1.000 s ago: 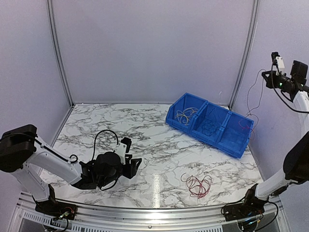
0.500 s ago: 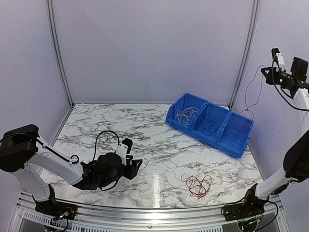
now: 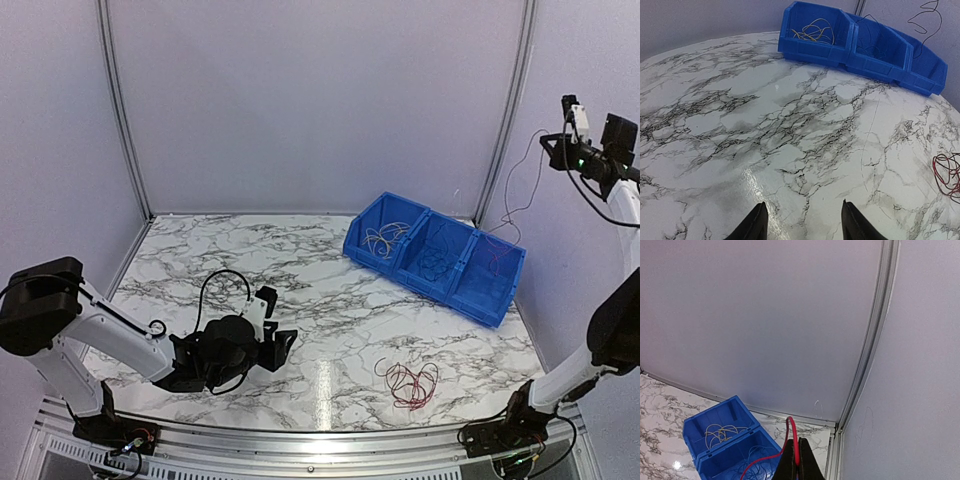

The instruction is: Untangle the cables

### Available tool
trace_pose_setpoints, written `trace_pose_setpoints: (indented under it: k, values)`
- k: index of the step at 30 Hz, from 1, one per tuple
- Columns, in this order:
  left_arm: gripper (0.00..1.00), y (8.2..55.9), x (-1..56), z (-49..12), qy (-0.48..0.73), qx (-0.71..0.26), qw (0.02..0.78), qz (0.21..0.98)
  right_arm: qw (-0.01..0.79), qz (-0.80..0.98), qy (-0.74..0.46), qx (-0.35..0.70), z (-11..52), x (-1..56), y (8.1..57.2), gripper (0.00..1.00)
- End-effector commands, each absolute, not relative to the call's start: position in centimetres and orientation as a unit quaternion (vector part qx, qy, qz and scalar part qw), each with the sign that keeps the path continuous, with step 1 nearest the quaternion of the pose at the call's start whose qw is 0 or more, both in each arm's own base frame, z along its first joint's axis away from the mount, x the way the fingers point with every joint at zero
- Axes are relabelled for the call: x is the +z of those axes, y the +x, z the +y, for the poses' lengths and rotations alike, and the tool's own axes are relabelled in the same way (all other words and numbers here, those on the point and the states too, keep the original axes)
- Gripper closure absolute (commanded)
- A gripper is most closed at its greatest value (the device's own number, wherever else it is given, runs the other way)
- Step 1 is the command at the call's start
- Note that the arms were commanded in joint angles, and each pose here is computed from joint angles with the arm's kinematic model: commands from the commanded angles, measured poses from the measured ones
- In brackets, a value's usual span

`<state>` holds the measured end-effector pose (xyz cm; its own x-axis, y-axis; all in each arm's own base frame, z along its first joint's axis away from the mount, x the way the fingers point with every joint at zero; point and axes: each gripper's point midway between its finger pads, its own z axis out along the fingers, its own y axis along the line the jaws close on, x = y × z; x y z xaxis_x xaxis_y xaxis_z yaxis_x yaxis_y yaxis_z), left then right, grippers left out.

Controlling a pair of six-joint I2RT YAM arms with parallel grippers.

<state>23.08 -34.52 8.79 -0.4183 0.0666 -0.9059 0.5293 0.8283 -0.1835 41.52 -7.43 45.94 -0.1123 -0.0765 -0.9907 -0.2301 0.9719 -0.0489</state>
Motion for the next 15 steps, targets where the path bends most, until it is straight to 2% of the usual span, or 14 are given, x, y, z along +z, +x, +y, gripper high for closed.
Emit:
trace_pose_setpoints:
  k: [1, 5, 15]
  values:
    - [0.48, 22.9, 8.7, -35.0, 0.194, -0.229, 0.504, 0.81, 0.65, 0.752, -0.093, 0.057, -7.8, 44.1, 42.3, 1.0]
    - [0.48, 22.9, 8.7, -35.1, 0.195, -0.229, 0.504, 0.81, 0.639, 0.763, -0.088, 0.041, -8.5, 41.9, 42.4, 1.0]
    - [0.48, 22.8, 8.3, -35.2, 0.199, -0.227, 0.501, 0.811, 0.57, 0.818, -0.08, 0.022, -9.9, 32.3, 42.9, 1.0]
